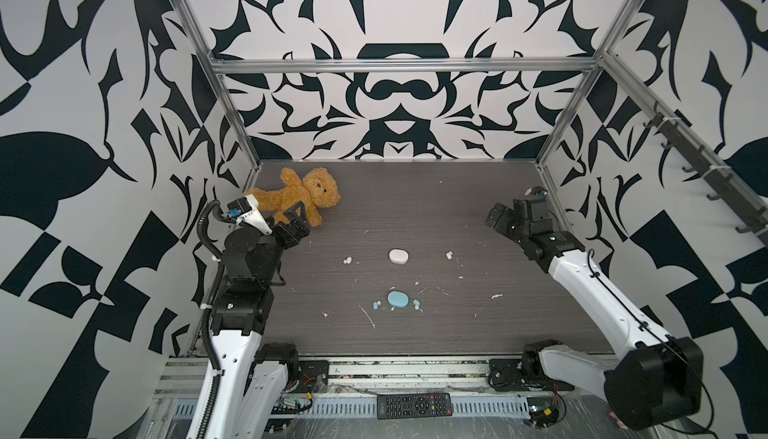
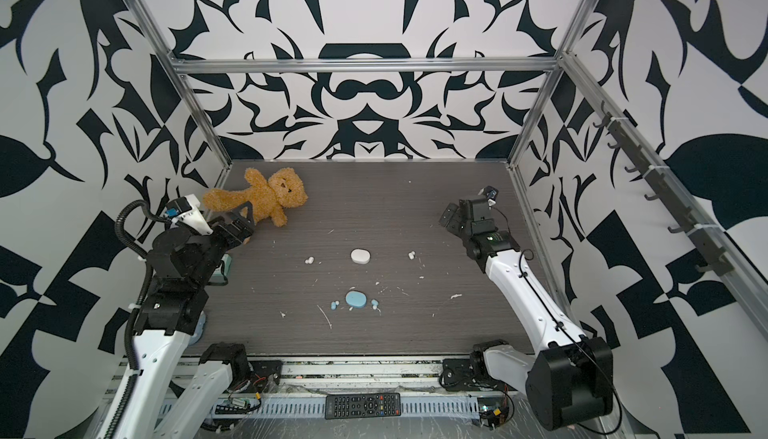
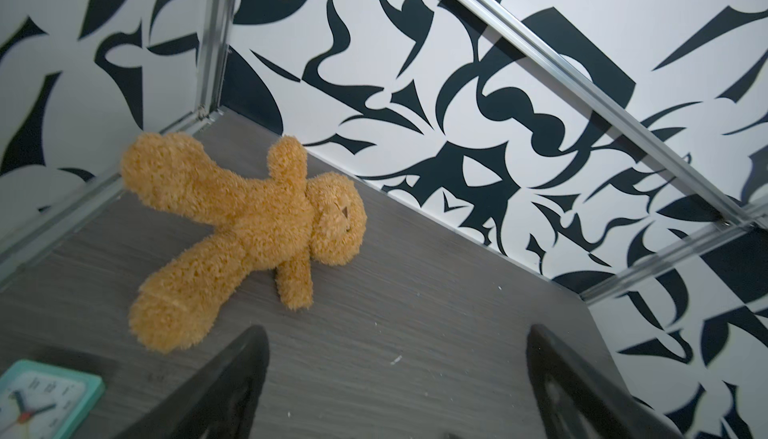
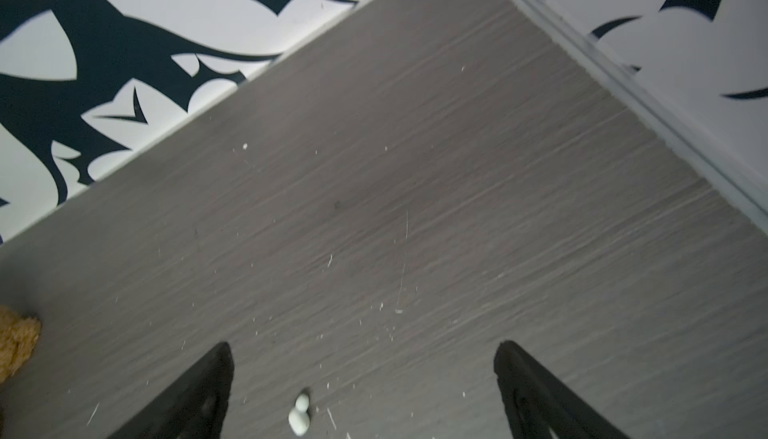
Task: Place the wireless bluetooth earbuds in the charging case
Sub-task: 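Move the right gripper over the white charging case while the left arm rises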
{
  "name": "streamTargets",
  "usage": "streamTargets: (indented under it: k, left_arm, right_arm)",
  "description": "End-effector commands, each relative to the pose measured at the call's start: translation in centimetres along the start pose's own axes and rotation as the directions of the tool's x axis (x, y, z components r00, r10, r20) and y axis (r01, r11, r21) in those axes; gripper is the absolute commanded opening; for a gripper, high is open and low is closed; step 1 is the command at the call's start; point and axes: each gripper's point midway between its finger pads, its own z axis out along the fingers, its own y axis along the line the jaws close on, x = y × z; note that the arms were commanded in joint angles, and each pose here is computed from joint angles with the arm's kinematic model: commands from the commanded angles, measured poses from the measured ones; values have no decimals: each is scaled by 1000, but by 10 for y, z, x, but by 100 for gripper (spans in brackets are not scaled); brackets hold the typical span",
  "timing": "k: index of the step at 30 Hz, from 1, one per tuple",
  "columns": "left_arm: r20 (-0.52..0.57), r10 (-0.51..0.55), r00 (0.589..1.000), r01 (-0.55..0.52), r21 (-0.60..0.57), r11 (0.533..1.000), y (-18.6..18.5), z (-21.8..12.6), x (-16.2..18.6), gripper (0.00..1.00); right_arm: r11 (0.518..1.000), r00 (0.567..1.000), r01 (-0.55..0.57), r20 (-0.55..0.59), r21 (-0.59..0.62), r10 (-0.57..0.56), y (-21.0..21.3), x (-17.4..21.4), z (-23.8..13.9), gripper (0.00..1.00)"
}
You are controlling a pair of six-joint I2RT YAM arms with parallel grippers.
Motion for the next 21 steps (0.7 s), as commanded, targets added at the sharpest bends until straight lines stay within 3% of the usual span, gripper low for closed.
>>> streamTargets:
  k: [1,5,9,15,21]
  left_arm:
    - [-191,-72,979,77,16,997,1,-8,43,99]
    - [-345,-73,936,16,-165,986,31,-17,70,99]
    - [-408,-81,909,-69,-341,938,65,-28,84,99]
    - [-433,-87,897,-81,-354,932,67,-33,96,99]
    - [-452,-87,888,-81,-340,937,62,-31,99,99]
  right_arm:
    - [1000,994,8,-106,20,-6,21,17,-30,100]
    - [989,974,129,-196,76,-112,46,53,-50,100]
    - [969,936,226,-298,96,-189,83,86,-57,100]
    - [965,839,253,-513,71,-182,133,132,-51,100]
    - [945,750,320,-627,68,-209,165,157,-35,100]
